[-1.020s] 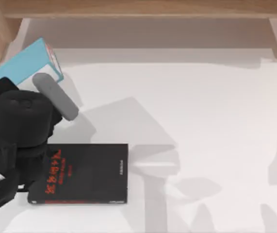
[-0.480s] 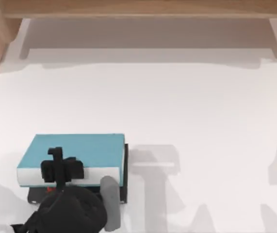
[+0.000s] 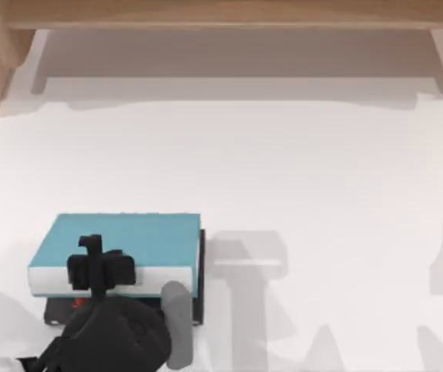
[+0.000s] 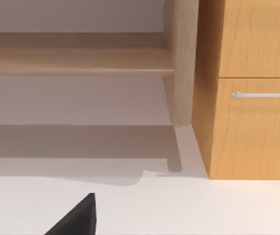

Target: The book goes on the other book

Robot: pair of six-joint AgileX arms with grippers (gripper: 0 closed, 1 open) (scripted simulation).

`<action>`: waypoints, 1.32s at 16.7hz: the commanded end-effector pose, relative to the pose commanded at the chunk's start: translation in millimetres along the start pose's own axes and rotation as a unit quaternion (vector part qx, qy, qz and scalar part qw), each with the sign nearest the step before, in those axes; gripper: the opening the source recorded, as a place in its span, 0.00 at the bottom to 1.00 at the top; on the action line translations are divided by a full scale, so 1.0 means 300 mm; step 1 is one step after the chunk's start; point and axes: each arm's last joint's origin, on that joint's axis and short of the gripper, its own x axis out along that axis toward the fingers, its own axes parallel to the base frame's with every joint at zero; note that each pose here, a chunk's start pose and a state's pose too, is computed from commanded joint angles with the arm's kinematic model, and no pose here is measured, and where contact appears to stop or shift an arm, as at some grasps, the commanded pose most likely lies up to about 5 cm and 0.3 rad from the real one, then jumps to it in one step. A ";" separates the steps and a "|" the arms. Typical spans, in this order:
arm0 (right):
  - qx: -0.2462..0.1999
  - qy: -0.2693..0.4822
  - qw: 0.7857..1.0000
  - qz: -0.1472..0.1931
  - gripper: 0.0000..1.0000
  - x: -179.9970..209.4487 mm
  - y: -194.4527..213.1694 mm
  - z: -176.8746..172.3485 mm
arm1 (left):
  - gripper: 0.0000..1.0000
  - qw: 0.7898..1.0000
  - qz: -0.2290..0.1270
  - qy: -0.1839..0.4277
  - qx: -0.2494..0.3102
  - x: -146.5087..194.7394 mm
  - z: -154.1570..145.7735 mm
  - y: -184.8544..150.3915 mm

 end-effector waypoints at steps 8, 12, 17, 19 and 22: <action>0.000 0.000 1.000 0.000 1.00 0.000 0.000 0.000 | 0.23 1.000 -0.001 0.000 0.001 0.007 0.000 -0.001; 0.000 0.000 1.000 0.000 1.00 0.000 0.000 0.000 | 0.53 1.000 -0.001 0.000 0.001 0.007 0.000 -0.001; 0.000 0.000 1.000 0.000 1.00 0.000 0.000 0.000 | 0.90 1.000 -0.001 0.000 0.001 0.007 0.000 -0.001; 0.000 0.000 1.000 0.000 1.00 0.000 0.000 0.000 | 1.00 1.000 -0.001 0.000 0.001 0.007 0.000 -0.001; 0.000 0.000 1.000 0.000 1.00 0.000 0.000 0.000 | 1.00 1.000 -0.001 0.000 0.001 0.007 0.000 -0.001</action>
